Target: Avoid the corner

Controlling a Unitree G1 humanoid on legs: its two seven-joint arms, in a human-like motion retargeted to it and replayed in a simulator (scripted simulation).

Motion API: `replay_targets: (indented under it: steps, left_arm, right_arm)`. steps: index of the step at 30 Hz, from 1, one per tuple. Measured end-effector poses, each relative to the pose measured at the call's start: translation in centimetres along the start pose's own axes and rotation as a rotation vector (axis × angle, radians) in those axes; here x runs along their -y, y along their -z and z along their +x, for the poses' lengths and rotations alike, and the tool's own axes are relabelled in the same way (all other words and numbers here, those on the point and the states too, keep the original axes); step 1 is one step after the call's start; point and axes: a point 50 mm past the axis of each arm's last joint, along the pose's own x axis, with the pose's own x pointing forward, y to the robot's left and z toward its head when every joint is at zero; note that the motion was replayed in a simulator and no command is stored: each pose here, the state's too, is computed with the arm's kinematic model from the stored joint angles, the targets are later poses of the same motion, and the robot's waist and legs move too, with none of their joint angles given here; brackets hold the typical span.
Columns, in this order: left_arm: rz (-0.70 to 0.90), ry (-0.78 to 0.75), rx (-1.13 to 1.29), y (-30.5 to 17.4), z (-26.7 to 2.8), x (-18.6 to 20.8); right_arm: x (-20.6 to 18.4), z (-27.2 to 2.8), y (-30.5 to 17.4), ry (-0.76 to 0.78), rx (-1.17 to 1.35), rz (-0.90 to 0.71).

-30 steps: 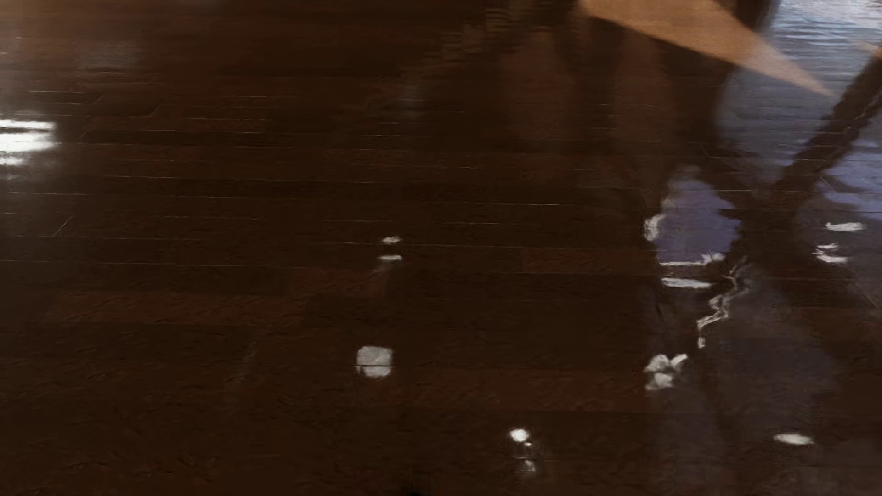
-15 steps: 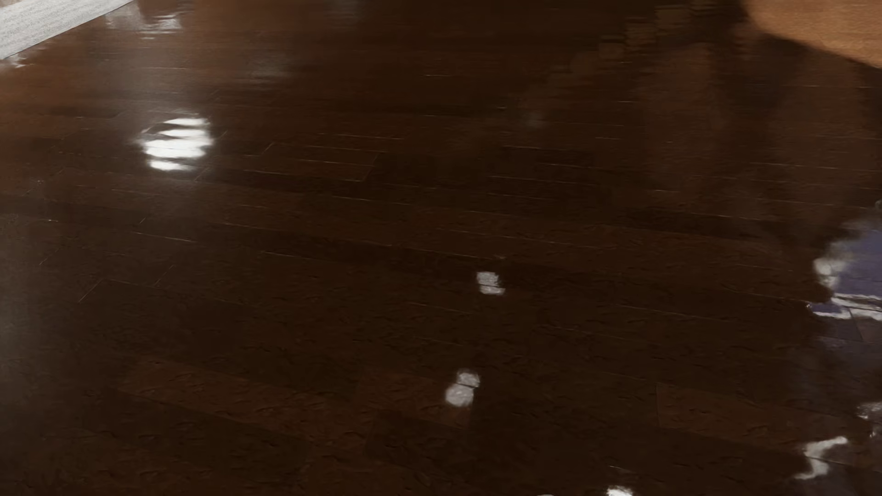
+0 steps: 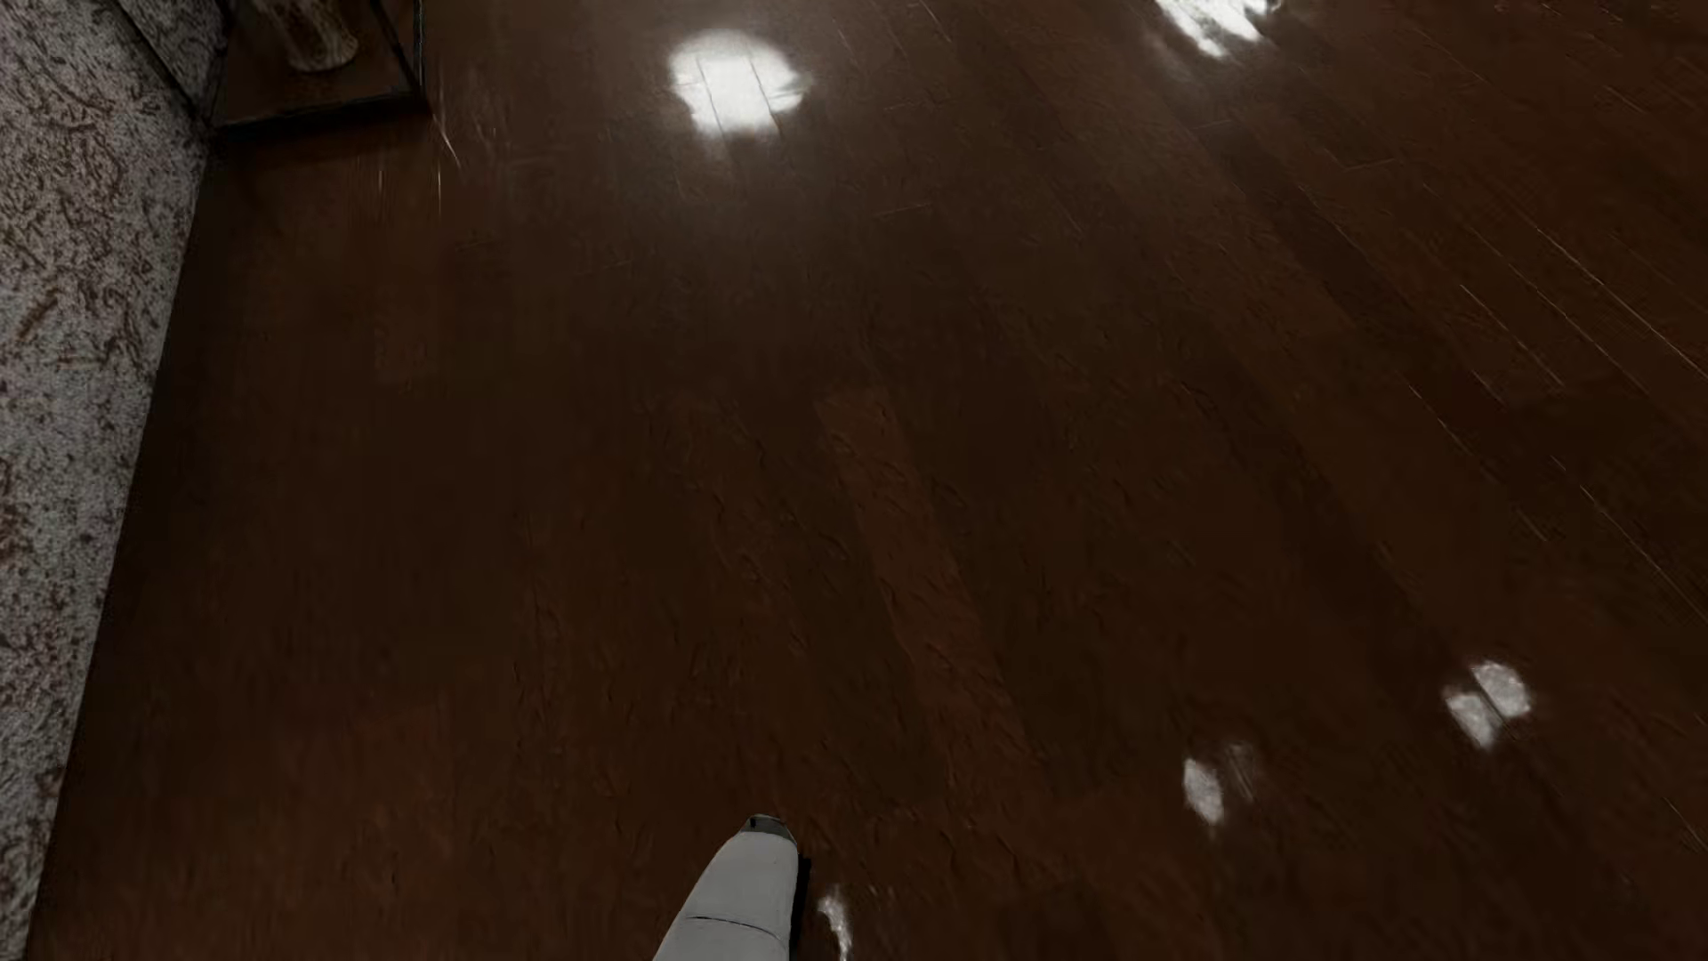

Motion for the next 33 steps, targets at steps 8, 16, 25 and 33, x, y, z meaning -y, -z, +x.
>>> replay_targets:
  steps: [8, 16, 25, 33]
  left_arm:
    - [-0.040, -0.157, 0.304, -8.7, -0.5, -6.0]
    - [-0.175, -0.538, 0.792, -19.1, -8.9, -18.6]
    - [-0.078, -0.123, 0.199, -5.9, 0.1, -4.4]
    - [0.036, 0.096, -0.037, 1.4, -0.4, 3.5]
  right_arm:
    - [-4.8, -3.2, 7.6, -0.151, -0.253, -0.042]
    - [-8.1, -8.1, 13.7, -0.260, -0.470, -0.055]
    - [-4.3, -0.8, -0.8, -0.091, 0.060, 0.071]
    - [-0.8, 0.3, -4.9, 0.020, 0.187, 0.128]
